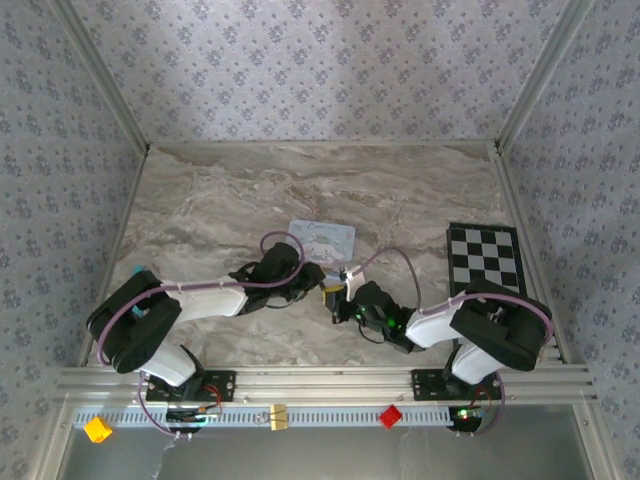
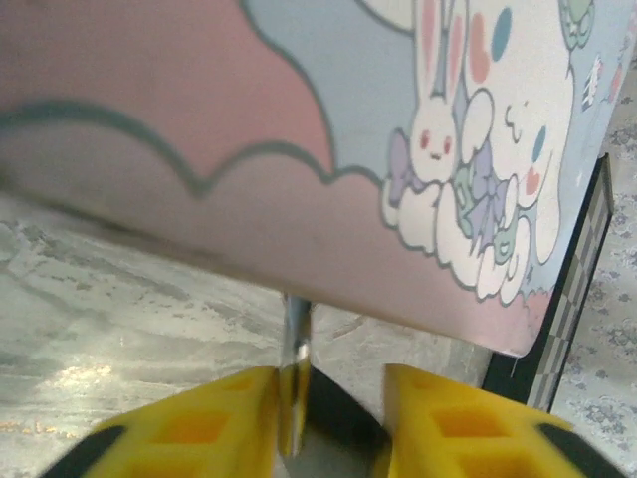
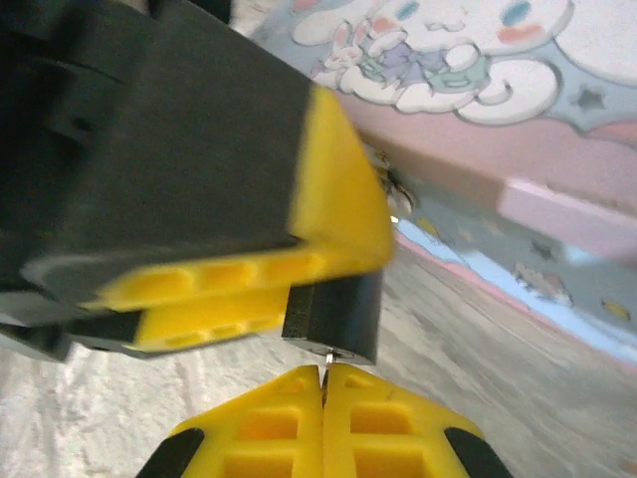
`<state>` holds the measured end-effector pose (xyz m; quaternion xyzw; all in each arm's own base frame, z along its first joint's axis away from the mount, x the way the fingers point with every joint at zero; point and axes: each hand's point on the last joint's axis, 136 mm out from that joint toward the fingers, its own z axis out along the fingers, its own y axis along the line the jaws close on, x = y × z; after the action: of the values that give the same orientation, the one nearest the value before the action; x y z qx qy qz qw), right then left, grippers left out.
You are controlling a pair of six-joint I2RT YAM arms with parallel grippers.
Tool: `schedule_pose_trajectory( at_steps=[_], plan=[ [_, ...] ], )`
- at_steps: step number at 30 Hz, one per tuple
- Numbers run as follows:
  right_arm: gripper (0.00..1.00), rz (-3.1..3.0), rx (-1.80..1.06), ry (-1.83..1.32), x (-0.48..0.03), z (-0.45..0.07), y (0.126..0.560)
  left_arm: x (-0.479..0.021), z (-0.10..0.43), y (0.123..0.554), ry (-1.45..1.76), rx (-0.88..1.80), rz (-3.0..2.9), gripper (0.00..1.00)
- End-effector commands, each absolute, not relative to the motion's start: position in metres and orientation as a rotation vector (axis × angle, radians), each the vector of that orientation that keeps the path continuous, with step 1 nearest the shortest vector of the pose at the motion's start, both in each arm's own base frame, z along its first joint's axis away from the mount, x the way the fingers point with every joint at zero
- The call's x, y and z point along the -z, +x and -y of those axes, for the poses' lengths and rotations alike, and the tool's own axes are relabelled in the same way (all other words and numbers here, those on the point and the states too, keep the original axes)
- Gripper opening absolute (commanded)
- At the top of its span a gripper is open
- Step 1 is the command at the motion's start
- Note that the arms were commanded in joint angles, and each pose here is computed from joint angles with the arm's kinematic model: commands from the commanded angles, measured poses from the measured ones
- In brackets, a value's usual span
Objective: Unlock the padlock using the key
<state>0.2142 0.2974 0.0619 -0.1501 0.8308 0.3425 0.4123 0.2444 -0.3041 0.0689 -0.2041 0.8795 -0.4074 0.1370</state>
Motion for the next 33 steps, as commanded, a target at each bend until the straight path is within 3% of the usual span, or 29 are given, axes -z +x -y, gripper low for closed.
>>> schedule_pose_trajectory(
  at_steps=[1,7,11,17,20,25,33],
  plan=[
    [0.00,-2.200,-0.802,-0.292,-0.044,-0.280,0.214,-0.078,0.305,0.253,-0.582,1.197,-2.523,0.42],
    [0.00,-2.228,-0.787,-0.259,-0.042,-0.270,0.215,-0.080,0.283,0.259,-0.576,1.108,-2.520,0.62],
    [0.00,-2.235,-0.819,-0.224,-0.046,-0.267,0.216,-0.095,0.249,0.271,-0.508,0.906,-2.495,0.72],
    [0.00,-2.216,-0.820,-0.209,-0.050,-0.273,0.217,-0.132,0.234,0.300,-0.145,0.683,-2.398,0.93],
    [0.00,-2.214,-0.841,-0.150,-0.048,-0.271,0.220,-0.132,0.245,0.310,-0.053,0.798,-2.388,0.95],
    [0.00,-2.213,-0.854,-0.086,-0.047,-0.268,0.222,-0.108,0.243,0.321,-0.049,0.661,-2.509,0.94],
    [0.00,-2.182,-0.849,0.019,-0.054,-0.258,0.228,-0.087,0.260,0.314,-0.062,0.693,-2.576,0.82]
  ],
)
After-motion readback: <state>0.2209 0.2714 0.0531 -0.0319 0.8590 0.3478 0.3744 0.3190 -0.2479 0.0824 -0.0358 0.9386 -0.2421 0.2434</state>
